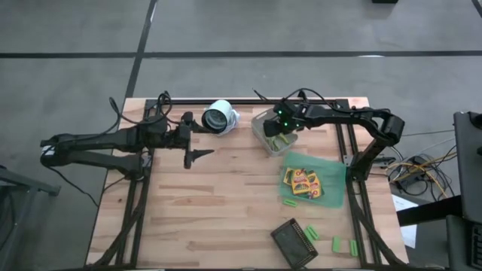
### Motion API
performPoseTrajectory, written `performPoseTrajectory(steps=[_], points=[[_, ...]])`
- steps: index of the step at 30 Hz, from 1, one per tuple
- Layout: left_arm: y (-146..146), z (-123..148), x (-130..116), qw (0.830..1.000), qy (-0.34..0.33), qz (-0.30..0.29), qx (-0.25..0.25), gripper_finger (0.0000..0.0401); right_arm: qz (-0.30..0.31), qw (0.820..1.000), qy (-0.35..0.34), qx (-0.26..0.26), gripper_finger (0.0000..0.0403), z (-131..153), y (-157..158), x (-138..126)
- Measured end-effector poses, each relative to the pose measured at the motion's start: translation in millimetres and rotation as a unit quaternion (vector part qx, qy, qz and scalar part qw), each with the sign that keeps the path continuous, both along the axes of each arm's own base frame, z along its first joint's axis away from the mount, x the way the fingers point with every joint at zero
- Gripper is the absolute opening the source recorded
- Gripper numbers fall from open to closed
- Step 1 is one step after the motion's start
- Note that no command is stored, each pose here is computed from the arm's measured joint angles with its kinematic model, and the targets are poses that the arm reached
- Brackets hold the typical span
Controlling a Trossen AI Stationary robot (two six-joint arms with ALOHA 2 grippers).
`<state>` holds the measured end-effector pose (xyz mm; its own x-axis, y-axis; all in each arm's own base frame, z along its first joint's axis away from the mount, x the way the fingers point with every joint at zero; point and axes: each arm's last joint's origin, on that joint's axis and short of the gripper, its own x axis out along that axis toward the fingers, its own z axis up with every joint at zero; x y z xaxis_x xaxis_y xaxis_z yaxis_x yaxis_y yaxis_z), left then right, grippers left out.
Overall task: Pick & Place School Supplies
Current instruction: Adjust the green bin on the table
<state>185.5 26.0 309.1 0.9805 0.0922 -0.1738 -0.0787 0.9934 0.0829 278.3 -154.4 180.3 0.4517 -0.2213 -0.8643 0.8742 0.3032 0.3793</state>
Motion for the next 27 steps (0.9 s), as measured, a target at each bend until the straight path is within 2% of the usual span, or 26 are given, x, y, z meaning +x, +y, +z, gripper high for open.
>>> performPoseTrajectory(steps=[6, 14, 20, 27], points=[[0, 0, 0, 1.000, 0.000, 0.000, 0.000, 0.0328, 0.005, 1.000, -0.016, -0.013, 0.0141, 14, -3, 6], [0, 0, 0, 1.000, 0.000, -0.001, 0.000, 0.0328, 0.031, 0.998, -0.030, -0.050, 0.0135, 63, 4, 11], [0, 0, 0, 1.000, 0.000, -0.001, 0.000, 0.0328, 0.045, 0.994, -0.033, -0.099, 0.0135, 101, 33, 9], [0, 0, 0, 1.000, 0.000, -0.001, 0.000, 0.0328, 0.088, 0.985, -0.078, -0.129, 0.0134, 130, 79, -9]])
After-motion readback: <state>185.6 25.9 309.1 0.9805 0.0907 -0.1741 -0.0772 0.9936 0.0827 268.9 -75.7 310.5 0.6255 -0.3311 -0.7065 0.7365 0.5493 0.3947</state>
